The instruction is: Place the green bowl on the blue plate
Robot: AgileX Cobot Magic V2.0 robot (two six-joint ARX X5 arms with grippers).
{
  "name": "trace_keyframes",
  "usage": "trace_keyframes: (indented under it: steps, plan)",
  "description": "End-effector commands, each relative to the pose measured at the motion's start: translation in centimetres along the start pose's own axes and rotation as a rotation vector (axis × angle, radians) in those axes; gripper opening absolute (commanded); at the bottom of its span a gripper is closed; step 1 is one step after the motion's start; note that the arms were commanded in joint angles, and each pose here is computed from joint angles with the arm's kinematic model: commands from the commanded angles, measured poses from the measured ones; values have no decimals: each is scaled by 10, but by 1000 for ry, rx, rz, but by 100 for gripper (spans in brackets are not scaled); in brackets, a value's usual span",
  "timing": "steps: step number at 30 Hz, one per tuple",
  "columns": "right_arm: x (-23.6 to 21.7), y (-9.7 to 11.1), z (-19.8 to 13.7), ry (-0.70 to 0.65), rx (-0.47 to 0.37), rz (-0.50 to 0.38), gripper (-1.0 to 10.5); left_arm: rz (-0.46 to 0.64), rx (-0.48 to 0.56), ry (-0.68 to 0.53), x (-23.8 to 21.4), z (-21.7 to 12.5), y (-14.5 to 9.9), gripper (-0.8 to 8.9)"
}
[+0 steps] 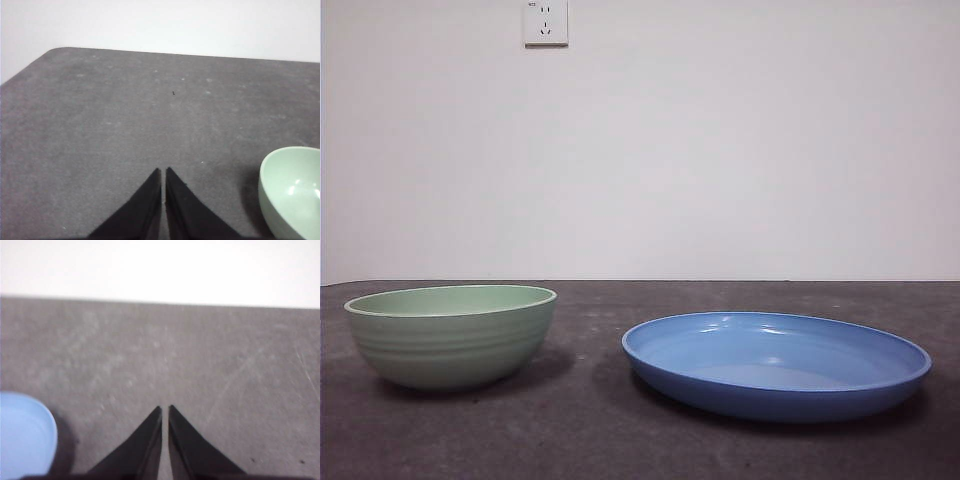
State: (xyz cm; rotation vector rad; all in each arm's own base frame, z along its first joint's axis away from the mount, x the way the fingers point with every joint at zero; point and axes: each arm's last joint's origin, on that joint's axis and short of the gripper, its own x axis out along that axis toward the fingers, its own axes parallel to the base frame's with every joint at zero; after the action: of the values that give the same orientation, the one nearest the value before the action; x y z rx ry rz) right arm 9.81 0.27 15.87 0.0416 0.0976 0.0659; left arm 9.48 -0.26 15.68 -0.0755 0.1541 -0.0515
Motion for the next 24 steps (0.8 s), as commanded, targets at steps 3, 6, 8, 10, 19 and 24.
trace_keyframes:
  steps: [3, 6, 8, 10, 19, 24]
  plan:
    - [0, 0, 1, -23, 159, 6, 18, 0, -149, -23, 2, -2, 0, 20]
    - [0, 0, 2, -29, 211, 9, 18, -8, -195, -65, 2, 2, 0, 20]
    - [0, 1, 2, -27, 242, 25, 18, -13, -207, -86, 2, 4, 0, 20]
    - [0, 1, 4, -25, 279, 50, 18, -33, -251, -92, 1, 6, -1, 19]
    - [-2, 4, 33, 34, 377, 84, 17, -94, -389, -48, 0, 21, -4, 18]
    - [4, 6, 60, 103, 383, 108, 17, -147, -383, -7, 1, 42, -8, 18]
